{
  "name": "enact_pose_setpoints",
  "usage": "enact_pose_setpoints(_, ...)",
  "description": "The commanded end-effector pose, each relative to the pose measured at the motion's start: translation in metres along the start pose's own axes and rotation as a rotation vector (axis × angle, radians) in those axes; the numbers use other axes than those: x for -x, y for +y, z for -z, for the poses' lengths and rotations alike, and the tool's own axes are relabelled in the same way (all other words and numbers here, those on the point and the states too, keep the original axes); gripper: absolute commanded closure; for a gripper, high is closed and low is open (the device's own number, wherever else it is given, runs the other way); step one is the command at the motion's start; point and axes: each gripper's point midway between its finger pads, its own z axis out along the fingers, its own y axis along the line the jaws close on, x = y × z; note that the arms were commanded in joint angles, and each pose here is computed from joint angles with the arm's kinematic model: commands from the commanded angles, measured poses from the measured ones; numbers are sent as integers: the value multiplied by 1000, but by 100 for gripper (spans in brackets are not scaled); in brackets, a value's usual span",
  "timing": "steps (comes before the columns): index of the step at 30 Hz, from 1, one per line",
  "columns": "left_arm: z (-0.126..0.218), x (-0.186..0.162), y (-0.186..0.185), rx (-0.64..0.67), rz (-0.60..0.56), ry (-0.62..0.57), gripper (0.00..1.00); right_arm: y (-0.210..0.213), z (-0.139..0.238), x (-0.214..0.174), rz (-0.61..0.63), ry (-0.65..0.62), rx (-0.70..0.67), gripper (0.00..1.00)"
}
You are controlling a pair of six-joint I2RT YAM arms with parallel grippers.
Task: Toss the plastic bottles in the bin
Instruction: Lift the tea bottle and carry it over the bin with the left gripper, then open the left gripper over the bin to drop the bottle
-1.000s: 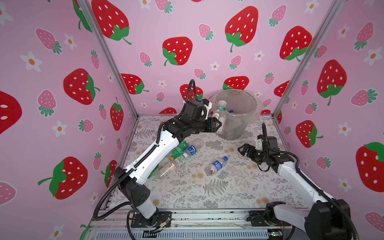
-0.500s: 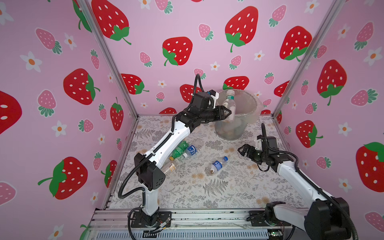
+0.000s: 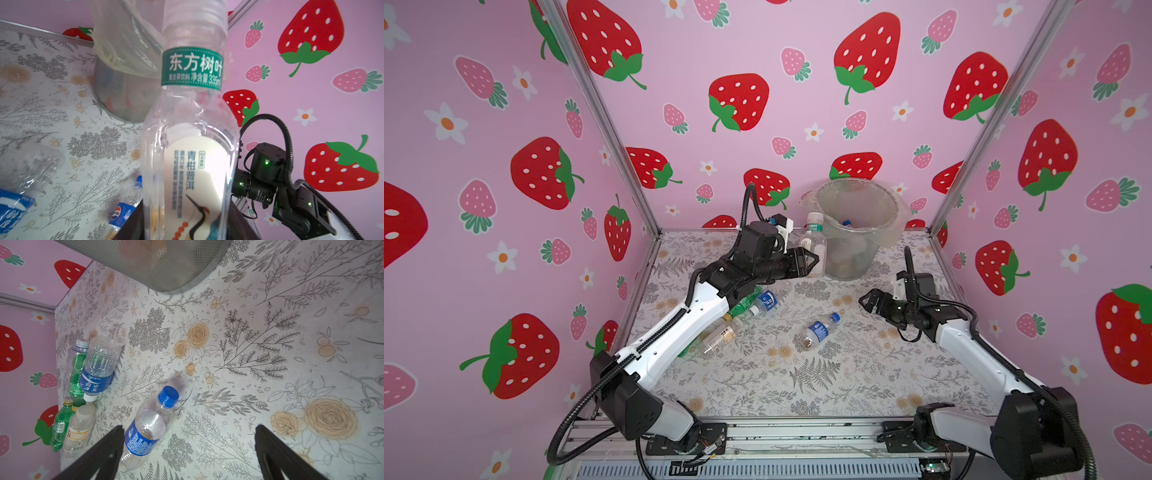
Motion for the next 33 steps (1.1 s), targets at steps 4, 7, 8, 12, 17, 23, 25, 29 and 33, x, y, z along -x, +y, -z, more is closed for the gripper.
enact_pose_setpoints(4,10,11,6,60,-38,-70,61,1,-2,3,8,0,-3,1)
enact_pose_setpoints(7,5,24,-8,48,-90,-54,60,0,-2,3,13,-1,-9,1)
enact_pose_setpoints(8,2,31,-14,41,-103,-51,59,-1,-2,2,11,-2,-12,1)
enact_pose_setpoints(12,-20,64,-41,-16,-129,-67,57,-6,-4,-3,6,6,-21,1)
enact_pose_setpoints(17,-65,119,-79,-128,-129,-131,55,-7,-6,-4,10,13,-26,1)
enact_pose_setpoints(23,-121,175,-69,-238,-48,-243,19,4,6,8,28,-12,-11,1)
enact_pose_setpoints(25,-127,187,-59,-262,6,-274,13,12,16,16,38,-44,-1,1)
enact_pose_setpoints(29,-112,201,-50,-216,-14,-325,1,18,32,23,49,-89,6,1)
enact_pose_setpoints(33,-79,213,-74,-271,-46,-363,1,17,33,21,48,-83,6,1)
